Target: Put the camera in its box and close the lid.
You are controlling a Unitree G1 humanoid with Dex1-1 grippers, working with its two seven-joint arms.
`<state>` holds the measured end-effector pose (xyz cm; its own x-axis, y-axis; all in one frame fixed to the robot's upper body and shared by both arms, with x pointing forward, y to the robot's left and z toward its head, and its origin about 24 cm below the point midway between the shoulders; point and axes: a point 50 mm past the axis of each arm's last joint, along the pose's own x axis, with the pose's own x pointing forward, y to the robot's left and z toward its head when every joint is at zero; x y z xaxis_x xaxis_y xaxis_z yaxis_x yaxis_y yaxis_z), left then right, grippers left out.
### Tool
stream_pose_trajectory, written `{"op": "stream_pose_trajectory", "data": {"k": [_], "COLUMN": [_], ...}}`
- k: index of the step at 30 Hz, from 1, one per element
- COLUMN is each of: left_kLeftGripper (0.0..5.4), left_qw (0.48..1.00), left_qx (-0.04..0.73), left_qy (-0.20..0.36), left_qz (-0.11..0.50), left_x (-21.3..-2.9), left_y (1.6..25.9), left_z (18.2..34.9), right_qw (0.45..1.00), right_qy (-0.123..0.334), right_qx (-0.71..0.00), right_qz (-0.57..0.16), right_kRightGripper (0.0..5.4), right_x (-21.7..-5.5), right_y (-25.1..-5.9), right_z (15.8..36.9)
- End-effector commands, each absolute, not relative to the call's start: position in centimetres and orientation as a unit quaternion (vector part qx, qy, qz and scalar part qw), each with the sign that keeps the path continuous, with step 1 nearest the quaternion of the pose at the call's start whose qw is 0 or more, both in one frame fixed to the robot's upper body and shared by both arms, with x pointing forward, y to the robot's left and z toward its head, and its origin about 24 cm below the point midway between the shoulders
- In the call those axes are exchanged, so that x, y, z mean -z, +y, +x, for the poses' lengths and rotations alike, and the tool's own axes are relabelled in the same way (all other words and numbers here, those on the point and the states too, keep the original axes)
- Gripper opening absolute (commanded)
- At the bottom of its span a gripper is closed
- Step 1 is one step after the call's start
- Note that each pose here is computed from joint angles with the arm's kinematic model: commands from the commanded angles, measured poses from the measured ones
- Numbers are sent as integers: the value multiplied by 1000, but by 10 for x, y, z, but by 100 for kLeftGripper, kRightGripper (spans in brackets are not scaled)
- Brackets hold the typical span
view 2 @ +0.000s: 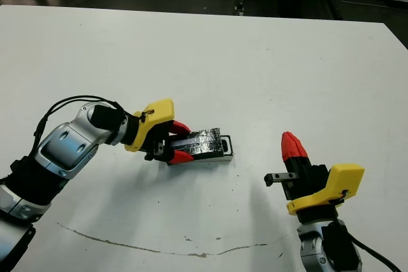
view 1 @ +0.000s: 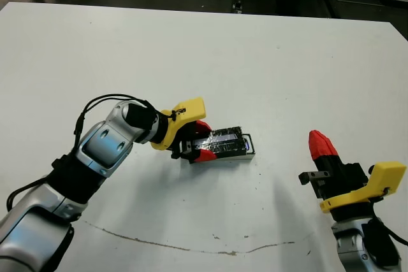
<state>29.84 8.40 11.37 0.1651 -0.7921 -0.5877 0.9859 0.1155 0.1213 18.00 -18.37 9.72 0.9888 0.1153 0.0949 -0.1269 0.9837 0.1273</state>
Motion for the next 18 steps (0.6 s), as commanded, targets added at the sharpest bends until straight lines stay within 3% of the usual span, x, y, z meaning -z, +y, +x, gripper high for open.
{"op": "stream_pose_trajectory", "data": {"k": [1, 18], "left_kLeftGripper": [316, 316], "left_qw": [694, 675], "left_qx": [646, 662], "left_qy": [208, 177], "left_qz": [241, 274], "left_x": [-95, -94], "left_y": [70, 43], "left_z": [290, 292], "right_qw": [995, 996], "right_qy": [-41, -41], "right_qx": [-59, -59], "right_qz": [63, 58], "right_kRightGripper": [0, 0], "right_x": [-97, -95], "right_y": [-187, -189], "right_z": [180, 178]}}
